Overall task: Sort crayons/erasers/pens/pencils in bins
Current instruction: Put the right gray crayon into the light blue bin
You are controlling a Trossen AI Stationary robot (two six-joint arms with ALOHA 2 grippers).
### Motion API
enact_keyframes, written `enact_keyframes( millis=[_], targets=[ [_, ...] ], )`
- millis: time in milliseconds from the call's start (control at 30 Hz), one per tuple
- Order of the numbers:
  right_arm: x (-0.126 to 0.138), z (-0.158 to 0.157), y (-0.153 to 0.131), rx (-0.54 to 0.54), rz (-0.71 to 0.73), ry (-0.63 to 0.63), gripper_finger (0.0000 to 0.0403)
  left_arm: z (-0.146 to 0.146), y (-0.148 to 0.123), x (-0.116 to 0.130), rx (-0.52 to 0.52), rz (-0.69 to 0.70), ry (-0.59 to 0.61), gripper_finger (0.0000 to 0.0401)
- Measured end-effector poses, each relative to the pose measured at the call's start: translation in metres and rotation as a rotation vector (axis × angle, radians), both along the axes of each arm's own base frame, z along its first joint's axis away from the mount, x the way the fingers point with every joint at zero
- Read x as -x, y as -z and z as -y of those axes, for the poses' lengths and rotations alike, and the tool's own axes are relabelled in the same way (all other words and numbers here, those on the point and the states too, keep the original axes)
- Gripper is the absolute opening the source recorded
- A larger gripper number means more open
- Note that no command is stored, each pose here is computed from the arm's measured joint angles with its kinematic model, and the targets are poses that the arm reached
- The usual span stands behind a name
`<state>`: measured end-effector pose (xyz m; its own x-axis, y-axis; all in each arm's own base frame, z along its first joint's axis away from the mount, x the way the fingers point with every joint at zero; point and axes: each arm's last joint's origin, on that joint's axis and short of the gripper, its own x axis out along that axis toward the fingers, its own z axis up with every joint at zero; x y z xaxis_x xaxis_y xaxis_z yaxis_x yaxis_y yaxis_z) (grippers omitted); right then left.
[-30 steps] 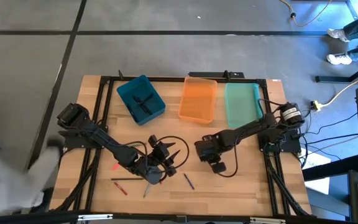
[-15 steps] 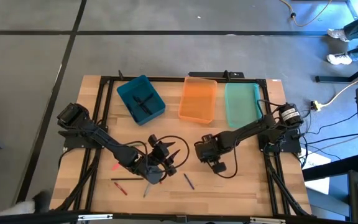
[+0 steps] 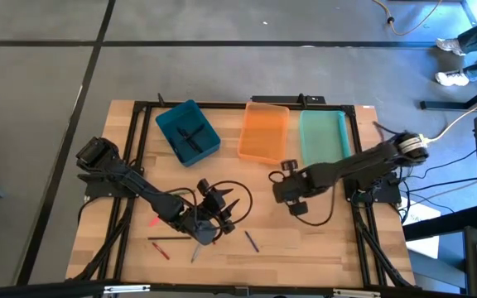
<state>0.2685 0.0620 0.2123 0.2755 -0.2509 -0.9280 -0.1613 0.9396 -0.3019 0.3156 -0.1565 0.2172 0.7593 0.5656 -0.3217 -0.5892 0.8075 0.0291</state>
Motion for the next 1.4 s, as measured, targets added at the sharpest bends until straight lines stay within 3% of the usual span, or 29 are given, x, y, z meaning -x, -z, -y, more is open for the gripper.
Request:
enact_keyframes(
  millis=[233,400,533,733,1133,1267,1400],
  targets=[
    [0.039,0.031,-0.047,0.355,0.138,0.22,0.0027,0.0,0.0,0.0,0.004,0.003,0.001,0.0169],
    [0.066,0.067,-0.068,0.427,0.201,0.501,0.0032,0.004,0.0,0.002,0.007,0.003,0.012,0.0169],
    [0.083,0.094,-0.074,0.424,0.237,0.711,0.0031,0.007,0.0,0.004,0.004,0.005,0.021,0.0169],
    [0.1,0.125,-0.065,0.406,0.174,0.882,0.004,0.01,0.0,0.005,-0.002,0.009,0.021,0.0169],
    [0.114,0.171,-0.008,0.106,0.216,1.127,0.0039,0.024,0.0,0.013,-0.008,0.023,0.046,0.0169],
    [0.12,0.179,0.011,0.07,0.302,1.272,0.0039,0.032,0.0,0.019,-0.021,0.035,0.052,0.0169],
    [0.121,0.184,0.025,0.02,0.388,1.312,0.0039,0.038,0.0,0.024,-0.04,0.049,0.049,0.0169]
  ],
)
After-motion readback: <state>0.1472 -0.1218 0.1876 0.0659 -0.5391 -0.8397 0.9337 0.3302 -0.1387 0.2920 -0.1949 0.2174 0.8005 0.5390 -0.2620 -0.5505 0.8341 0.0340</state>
